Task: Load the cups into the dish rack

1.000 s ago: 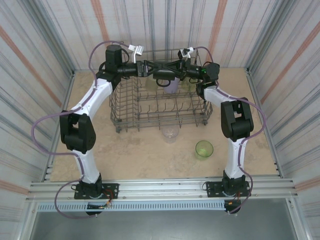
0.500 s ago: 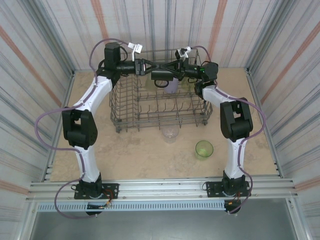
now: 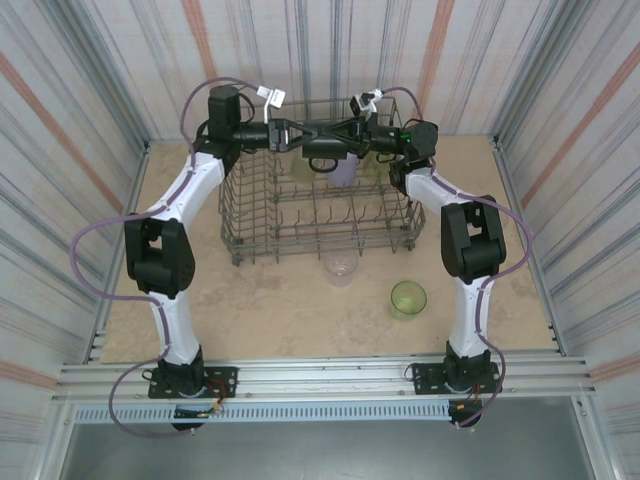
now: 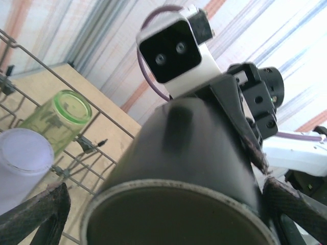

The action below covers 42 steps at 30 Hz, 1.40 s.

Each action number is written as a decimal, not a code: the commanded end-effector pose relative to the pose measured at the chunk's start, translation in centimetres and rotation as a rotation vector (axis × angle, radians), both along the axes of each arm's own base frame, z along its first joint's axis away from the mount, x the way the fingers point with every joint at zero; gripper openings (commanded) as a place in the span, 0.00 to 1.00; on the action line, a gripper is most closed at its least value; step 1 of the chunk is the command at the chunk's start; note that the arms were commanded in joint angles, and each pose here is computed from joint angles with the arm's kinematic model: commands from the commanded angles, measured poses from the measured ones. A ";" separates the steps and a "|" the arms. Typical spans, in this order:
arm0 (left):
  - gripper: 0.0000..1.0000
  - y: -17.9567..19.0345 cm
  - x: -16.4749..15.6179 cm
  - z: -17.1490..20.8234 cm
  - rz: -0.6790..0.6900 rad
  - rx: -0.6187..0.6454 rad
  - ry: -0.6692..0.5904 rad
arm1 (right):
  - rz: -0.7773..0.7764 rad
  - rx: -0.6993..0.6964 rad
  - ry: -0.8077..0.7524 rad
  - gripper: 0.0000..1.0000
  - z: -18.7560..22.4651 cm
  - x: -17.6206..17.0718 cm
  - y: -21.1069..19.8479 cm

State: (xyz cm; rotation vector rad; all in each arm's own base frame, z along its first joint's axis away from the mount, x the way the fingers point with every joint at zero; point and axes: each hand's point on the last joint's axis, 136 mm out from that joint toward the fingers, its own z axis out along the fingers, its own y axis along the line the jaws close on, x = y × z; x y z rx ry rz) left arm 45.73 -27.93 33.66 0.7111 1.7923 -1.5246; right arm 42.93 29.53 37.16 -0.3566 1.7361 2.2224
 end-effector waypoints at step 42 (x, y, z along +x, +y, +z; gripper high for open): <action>0.99 -0.4 -1.1 1.8 -0.007 -0.068 -0.004 | -0.023 0.077 -0.102 0.00 3.8 -1.5 -0.7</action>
